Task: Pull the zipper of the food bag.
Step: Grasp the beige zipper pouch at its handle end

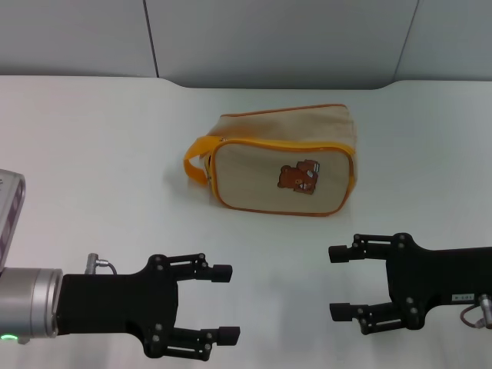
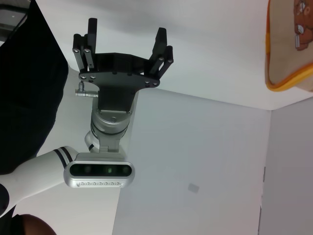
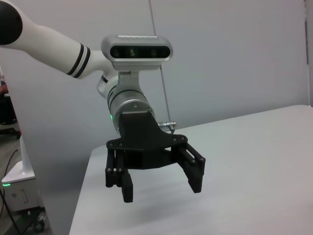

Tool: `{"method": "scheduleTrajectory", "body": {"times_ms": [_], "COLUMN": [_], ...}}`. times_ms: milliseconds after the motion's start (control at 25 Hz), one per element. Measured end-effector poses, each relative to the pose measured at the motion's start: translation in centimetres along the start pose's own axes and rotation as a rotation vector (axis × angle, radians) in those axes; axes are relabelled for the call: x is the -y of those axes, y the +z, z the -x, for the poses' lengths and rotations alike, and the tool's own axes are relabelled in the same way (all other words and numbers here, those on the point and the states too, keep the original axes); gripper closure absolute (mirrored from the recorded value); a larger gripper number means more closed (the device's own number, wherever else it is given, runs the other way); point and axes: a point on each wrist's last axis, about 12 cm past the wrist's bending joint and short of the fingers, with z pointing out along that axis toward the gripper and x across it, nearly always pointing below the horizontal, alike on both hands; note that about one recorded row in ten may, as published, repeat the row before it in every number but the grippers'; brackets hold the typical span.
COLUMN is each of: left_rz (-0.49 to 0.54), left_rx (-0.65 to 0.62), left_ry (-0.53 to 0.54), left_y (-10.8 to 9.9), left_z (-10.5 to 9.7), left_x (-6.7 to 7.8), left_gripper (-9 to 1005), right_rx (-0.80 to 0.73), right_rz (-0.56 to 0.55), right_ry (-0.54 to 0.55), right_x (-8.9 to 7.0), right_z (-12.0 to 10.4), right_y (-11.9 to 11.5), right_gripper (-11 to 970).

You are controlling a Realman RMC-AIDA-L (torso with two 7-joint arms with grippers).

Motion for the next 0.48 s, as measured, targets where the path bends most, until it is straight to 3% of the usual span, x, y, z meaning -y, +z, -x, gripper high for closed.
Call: {"method": "scheduleTrajectory", "body": {"times_ms": [480], "left_rz": [0.018], "left_rx": [0.016], "left_ry": [0.0], "left_y": [-0.09], "left_z": [0.12], "left_x": [-0.14], "left_gripper": [189], "right_rx": [0.002], "right_rz": [0.011], "right_ry": [-0.004], "right_x": [-0.03], "right_z": [0.11], "right_y": [0.22], "right_gripper": [159]}}
